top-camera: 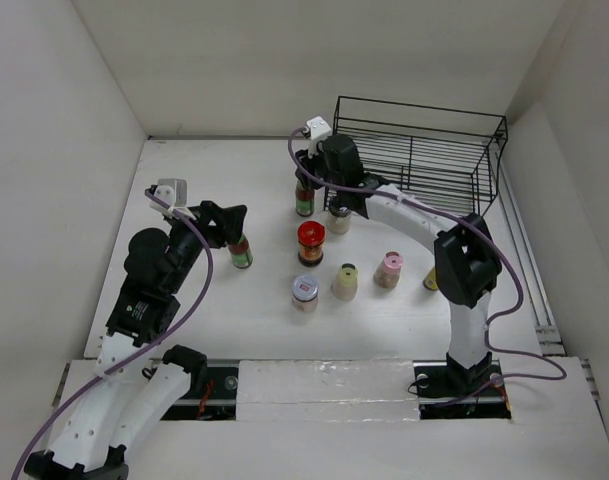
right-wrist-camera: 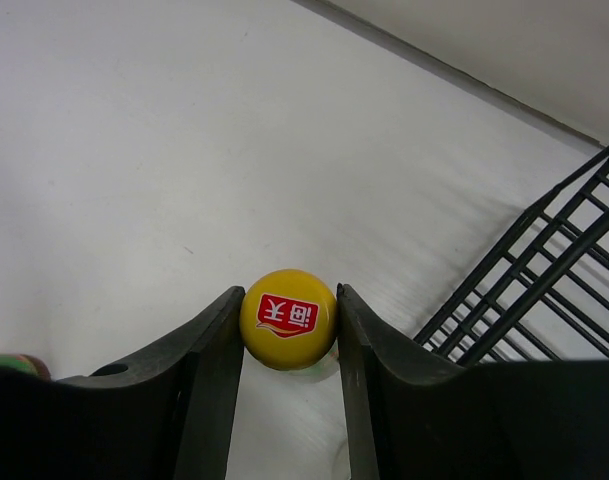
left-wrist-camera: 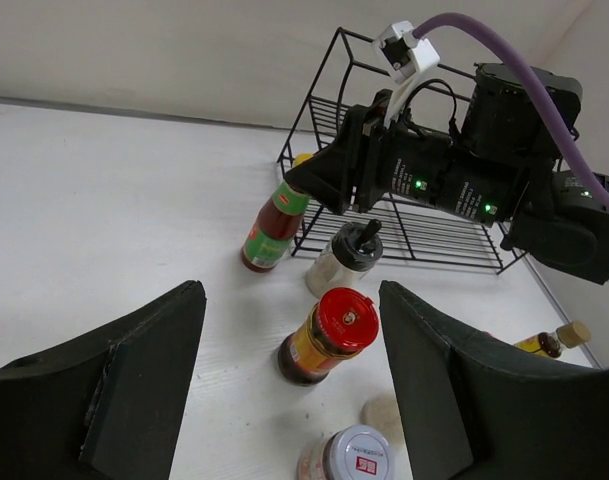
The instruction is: Organize the condiment bottles
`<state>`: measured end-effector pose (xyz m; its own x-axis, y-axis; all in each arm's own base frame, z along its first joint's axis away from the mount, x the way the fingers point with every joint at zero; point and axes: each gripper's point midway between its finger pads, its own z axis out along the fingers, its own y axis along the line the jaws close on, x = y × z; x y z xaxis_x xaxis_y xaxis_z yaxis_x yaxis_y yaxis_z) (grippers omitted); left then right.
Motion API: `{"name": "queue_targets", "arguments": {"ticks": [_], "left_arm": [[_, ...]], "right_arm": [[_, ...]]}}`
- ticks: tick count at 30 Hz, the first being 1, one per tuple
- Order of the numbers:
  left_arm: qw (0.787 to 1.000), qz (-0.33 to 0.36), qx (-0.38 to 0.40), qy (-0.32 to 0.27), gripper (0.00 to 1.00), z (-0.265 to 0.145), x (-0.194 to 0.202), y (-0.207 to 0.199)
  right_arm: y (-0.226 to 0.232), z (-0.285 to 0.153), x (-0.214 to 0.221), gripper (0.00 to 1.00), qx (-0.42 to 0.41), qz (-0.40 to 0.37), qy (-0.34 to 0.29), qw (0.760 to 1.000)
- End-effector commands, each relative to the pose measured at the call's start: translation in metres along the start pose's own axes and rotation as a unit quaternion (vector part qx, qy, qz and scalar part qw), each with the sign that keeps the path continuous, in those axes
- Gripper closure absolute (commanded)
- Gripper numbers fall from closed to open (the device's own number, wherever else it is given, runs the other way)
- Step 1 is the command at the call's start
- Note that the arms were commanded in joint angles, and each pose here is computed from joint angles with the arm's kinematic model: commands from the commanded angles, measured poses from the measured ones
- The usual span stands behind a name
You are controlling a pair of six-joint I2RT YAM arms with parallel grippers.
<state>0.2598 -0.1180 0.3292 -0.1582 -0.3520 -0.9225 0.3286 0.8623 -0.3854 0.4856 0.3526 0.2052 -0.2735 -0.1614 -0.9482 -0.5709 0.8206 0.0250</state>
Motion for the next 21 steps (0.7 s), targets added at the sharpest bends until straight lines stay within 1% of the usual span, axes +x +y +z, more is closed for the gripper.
{"name": "queue_targets", "arguments": {"ticks": [1, 2, 3, 6, 7, 12, 13, 14, 19, 20, 21], "left_arm": [[0.999, 0.000, 0.026, -0.032, 0.34, -0.003, -0.019, -0.013], [0.999, 0.000, 0.026, -0.032, 0.34, -0.003, -0.019, -0.013], [0.999, 0.000, 0.026, -0.032, 0.34, -0.003, -0.019, -0.013], [0.999, 0.000, 0.020, -0.035, 0.34, -0.003, -0.019, -0.011], [0.999, 0.000, 0.020, -0.035, 0.34, -0.003, -0.019, -0.011], [0.999, 0.000, 0.018, -0.030, 0.34, -0.003, -0.017, -0.010], [0.999, 0.000, 0.018, -0.030, 0.34, -0.003, -0.017, -0.010], [0.999, 0.000, 0.018, -0.030, 0.34, -0.003, -0.017, -0.010], [0.999, 0.000, 0.022, -0.028, 0.34, -0.003, -0.016, -0.011], [0.999, 0.000, 0.022, -0.028, 0.34, -0.003, -0.016, -0.011], [0.999, 0.000, 0.022, -0.028, 0.34, -0.003, -0.016, -0.011]], "right_arm": [[0.012, -0.035, -0.095, 0.85, -0.010, 0.006, -0.124, 0.992], [0.015, -0.042, -0.110, 0.85, -0.016, 0.005, -0.139, 0.990], [0.018, -0.061, -0.145, 0.85, -0.025, 0.005, -0.175, 0.984], [0.025, -0.094, -0.195, 0.85, -0.043, 0.002, -0.230, 0.972], [0.027, -0.114, -0.220, 0.85, -0.050, 0.000, -0.258, 0.965], [0.014, -0.152, -0.279, 0.85, -0.061, 0.013, -0.324, 0.944], [0.007, -0.167, -0.299, 0.85, -0.058, 0.009, -0.348, 0.936], [0.008, -0.167, -0.304, 0.85, -0.061, 0.016, -0.353, 0.933], [-0.027, -0.188, -0.350, 0.86, -0.024, 0.024, -0.408, 0.912], [-0.039, -0.202, -0.366, 0.86, -0.009, 0.024, -0.430, 0.903], [-0.045, -0.195, -0.365, 0.86, -0.003, 0.024, -0.427, 0.904]]}}
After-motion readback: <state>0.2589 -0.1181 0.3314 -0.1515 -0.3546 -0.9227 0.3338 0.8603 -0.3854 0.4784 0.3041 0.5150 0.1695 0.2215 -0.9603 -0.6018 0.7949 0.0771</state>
